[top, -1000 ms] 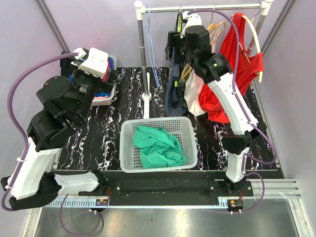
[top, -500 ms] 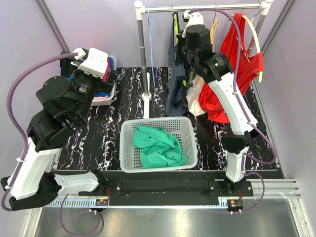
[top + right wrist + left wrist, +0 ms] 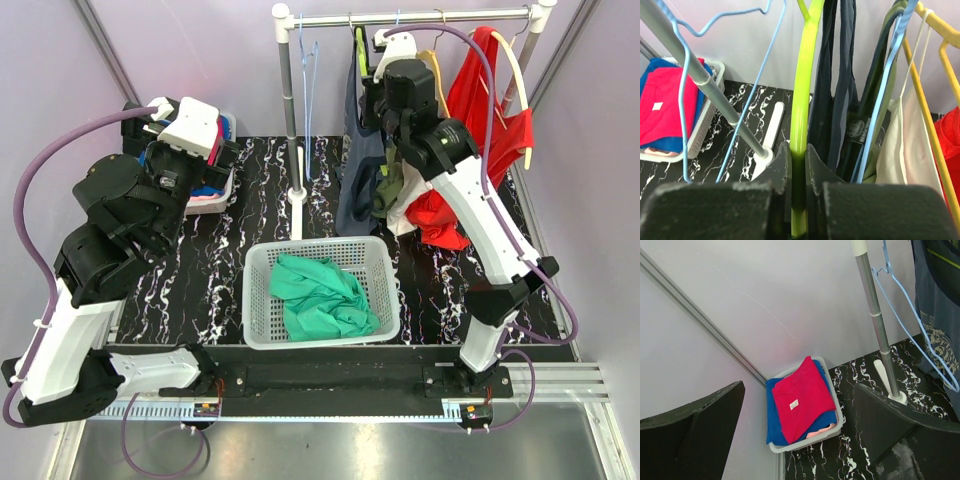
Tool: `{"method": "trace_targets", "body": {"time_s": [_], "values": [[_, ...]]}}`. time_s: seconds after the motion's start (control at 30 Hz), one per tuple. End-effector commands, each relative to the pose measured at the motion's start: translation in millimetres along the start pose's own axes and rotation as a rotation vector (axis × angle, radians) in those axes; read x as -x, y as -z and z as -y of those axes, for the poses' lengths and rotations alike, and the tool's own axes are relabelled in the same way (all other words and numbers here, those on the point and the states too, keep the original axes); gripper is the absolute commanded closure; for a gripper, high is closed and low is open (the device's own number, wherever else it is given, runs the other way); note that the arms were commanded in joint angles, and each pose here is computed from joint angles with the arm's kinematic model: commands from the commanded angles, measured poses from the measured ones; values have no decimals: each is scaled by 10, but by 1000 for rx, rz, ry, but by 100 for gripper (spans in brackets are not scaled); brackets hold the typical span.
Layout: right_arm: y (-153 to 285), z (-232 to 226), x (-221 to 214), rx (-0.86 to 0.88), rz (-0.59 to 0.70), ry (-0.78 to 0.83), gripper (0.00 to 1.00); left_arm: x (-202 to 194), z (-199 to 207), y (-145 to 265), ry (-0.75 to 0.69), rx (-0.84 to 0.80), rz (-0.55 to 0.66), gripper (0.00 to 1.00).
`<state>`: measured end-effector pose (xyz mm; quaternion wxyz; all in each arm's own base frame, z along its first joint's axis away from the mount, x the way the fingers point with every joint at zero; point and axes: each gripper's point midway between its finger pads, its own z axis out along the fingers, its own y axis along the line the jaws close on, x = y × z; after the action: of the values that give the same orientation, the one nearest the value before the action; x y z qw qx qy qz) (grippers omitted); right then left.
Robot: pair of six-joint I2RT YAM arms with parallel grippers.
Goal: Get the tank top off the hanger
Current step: Pick up the hanger from the clothesline.
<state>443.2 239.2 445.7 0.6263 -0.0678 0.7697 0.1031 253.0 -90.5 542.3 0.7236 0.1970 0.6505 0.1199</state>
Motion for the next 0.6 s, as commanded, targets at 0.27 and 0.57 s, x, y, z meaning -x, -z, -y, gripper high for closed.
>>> {"method": "trace_targets", "body": {"time_s": [0.27, 0.57], "values": [[522, -290, 1159, 228, 403, -107, 100, 28, -87, 65, 21, 13, 30, 1], [1014, -241, 1324, 292, 446, -153, 100, 10, -88, 77, 21, 10, 31, 1]]}}
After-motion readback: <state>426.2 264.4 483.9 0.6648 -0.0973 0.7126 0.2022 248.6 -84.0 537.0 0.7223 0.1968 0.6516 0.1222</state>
